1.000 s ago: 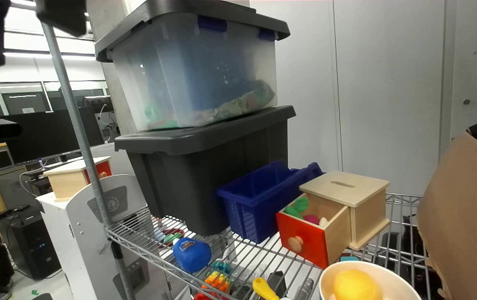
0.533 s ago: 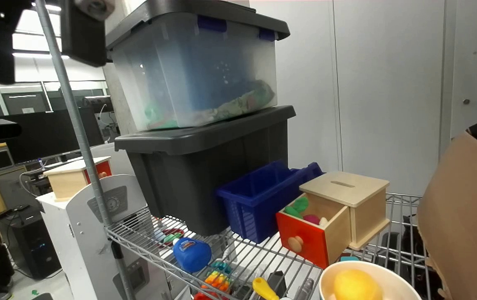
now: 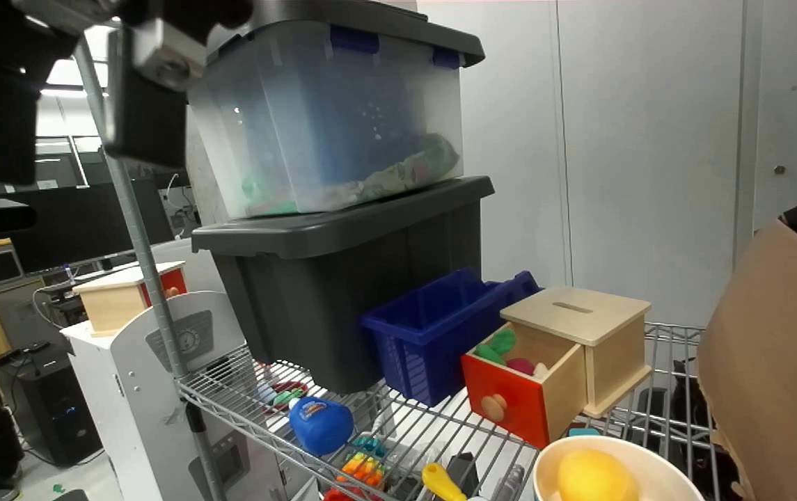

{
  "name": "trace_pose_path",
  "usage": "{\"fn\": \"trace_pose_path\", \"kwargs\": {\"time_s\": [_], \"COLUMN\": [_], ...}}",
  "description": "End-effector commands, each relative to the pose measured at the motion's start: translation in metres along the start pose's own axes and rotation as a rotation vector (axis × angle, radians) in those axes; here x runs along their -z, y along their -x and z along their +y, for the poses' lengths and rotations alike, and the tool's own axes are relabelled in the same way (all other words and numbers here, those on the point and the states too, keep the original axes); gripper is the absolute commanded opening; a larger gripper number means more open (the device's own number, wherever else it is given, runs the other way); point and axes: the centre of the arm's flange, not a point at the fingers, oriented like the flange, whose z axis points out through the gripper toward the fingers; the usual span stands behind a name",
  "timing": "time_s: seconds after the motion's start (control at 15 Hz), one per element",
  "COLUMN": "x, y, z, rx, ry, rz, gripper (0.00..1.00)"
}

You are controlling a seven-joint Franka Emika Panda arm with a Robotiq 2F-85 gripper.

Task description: Pick up the yellow round plush toy from the bowl and put it in the open drawer toy

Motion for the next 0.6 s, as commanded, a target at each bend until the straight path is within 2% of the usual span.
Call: {"fn": "trace_pose_path", "kwargs": {"time_s": [0.0,0.53], "x": [0.002,-0.005], "y": [-0.017,-0.031], "z": [0.006,0.014], "rx": [-0.043,-0.045], "ry": [0.044,0.094], "rz": [-0.029,-0.005], "gripper": [1.00,1.00]}}
